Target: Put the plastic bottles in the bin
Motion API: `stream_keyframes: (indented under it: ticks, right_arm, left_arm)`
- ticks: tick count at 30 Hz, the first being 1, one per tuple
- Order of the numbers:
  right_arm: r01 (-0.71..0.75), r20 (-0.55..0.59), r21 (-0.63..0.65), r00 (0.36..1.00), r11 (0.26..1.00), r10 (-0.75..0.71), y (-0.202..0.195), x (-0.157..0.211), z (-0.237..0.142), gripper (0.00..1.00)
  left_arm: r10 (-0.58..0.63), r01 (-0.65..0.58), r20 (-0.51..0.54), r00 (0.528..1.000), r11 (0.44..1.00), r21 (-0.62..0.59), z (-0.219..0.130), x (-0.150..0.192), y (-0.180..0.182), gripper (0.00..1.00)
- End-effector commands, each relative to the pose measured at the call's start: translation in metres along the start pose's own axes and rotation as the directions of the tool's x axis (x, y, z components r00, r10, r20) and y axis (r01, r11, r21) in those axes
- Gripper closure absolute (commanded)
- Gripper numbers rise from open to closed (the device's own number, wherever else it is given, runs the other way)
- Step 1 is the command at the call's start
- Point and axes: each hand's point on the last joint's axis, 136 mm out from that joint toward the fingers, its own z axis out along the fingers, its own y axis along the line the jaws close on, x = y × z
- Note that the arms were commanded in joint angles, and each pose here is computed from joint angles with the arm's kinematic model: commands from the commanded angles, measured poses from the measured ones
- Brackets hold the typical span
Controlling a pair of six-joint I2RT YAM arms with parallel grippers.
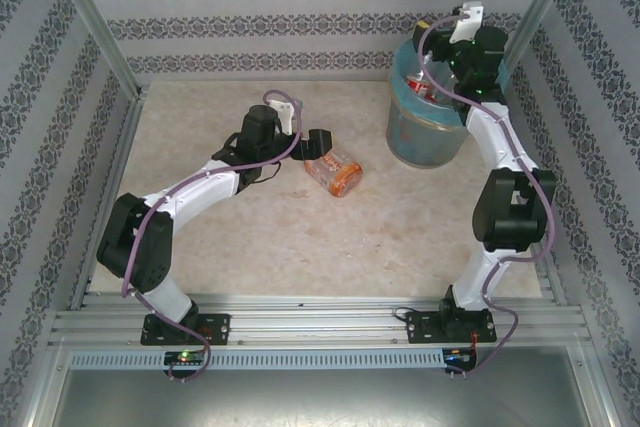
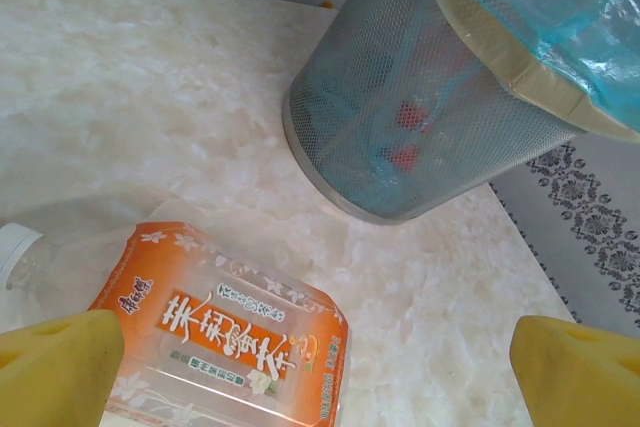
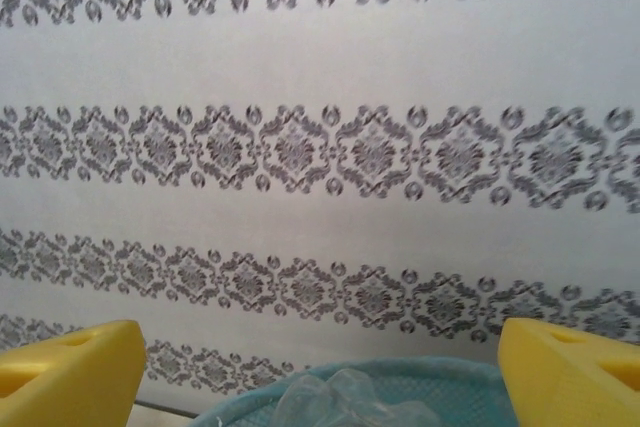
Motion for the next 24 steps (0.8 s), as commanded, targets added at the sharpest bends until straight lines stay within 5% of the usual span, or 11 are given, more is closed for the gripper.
stream_keyframes:
  ticks: [1,6,10,14,20,24]
  right_arm:
    - [0.039,0.014,0.072,0.999,0.997,-0.04,0.0,-0.03,-0.011,0.17]
    - [0.035,-0.055,0.008,0.998,0.999,-0.035,0.018,-0.021,-0.006,0.36]
    - [0.04,-0.078,0.014,0.996,0.999,-0.039,0.041,-0.029,-0.016,0.35]
    - [0.125,-0.089,0.027,0.989,0.992,-0.122,0.08,-0.045,-0.04,0.32]
    - [0.108,-0.103,-0.035,0.989,0.994,-0.111,0.131,-0.055,-0.088,0.28]
    - [-0.01,-0.189,-0.156,0.982,0.988,-0.02,0.162,-0.029,-0.114,0.28]
  left_arm:
    - [-0.008,0.007,0.038,0.999,1.0,0.025,-0.004,-0.008,-0.01,0.0]
    - [-0.051,0.05,-0.02,0.999,0.998,-0.049,0.011,0.001,-0.002,0.0]
    - [-0.107,0.067,-0.153,0.982,0.967,-0.244,0.029,0.024,0.004,0.0]
    - [-0.183,0.033,-0.278,0.943,0.882,-0.471,0.03,0.046,0.015,0.0]
    - [-0.328,0.157,-0.171,0.929,0.768,-0.621,0.025,0.06,0.019,0.0]
    - [-0.415,0.257,-0.12,0.902,0.739,-0.623,0.031,0.073,0.02,0.0]
